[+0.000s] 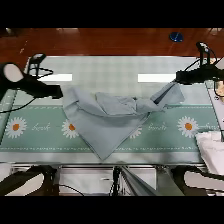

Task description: Fold the shirts.

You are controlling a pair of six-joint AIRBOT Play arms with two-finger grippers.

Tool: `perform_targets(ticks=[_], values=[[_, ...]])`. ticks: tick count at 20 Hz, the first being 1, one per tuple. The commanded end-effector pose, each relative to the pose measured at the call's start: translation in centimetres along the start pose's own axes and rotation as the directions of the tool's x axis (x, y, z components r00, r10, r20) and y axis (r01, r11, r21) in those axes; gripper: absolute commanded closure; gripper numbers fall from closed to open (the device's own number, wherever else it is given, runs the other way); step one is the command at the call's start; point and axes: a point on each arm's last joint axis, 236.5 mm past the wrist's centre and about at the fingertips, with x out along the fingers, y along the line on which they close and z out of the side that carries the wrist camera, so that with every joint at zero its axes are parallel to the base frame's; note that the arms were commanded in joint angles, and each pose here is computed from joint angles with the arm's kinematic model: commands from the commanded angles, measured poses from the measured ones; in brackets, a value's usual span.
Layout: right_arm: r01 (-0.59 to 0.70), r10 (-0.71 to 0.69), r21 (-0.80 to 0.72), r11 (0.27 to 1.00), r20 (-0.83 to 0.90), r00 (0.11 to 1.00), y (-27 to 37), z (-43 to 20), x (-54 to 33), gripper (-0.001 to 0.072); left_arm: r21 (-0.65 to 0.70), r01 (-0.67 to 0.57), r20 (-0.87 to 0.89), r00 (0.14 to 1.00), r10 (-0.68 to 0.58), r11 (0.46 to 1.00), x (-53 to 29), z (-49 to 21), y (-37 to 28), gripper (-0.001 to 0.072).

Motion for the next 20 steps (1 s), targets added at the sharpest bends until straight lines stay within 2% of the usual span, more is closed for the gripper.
perform_targets(ticks=[1, 3, 5, 9, 14, 17, 20], values=[[-0.012, 0.012, -0.001, 1.000, -0.021, 1.000, 0.4, -0.5, -0.1, 0.0694, -0.128, 0.140, -0.007, 0.990, -0.142, 0.982, -5.7, -4.4, -2.4, 0.0001], [-0.013, 0.013, 0.000, 1.000, -0.020, 1.000, 0.4, -0.5, -0.1, 0.0694, -0.163, 0.313, 0.013, 0.949, -0.315, 0.936, -6.7, -7.7, -6.9, 0.0002], [-0.015, 0.015, 0.001, 1.000, -0.026, 1.000, 0.4, -0.6, -0.2, 0.0694, -0.246, 0.413, -0.049, 0.898, -0.437, 0.877, -5.2, -12.3, -10.3, 0.0002], [-0.020, 0.021, 0.001, 1.000, -0.047, 0.999, 0.6, -1.1, -0.2, 0.0694, -0.395, 0.441, -0.226, 0.803, -0.551, 0.806, 0.1, -21.4, -15.2, 0.0003], [-0.023, 0.023, -0.001, 1.000, -0.069, 0.997, 0.6, -1.6, -0.2, 0.0693, -0.425, 0.417, -0.200, 0.823, -0.532, 0.804, 3.8, -22.7, -18.3, 0.0007], [-0.017, 0.016, -0.006, 1.000, -0.081, 0.997, 0.5, -1.9, -0.2, 0.0693, -0.435, 0.354, -0.281, 0.820, -0.498, 0.828, 6.3, -24.6, -19.2, 0.0013], [-0.020, 0.019, -0.006, 1.000, -0.091, 0.996, 0.5, -2.2, -0.2, 0.0694, -0.455, 0.337, -0.321, 0.801, -0.505, 0.824, 8.4, -25.7, -20.6, 0.0013]])
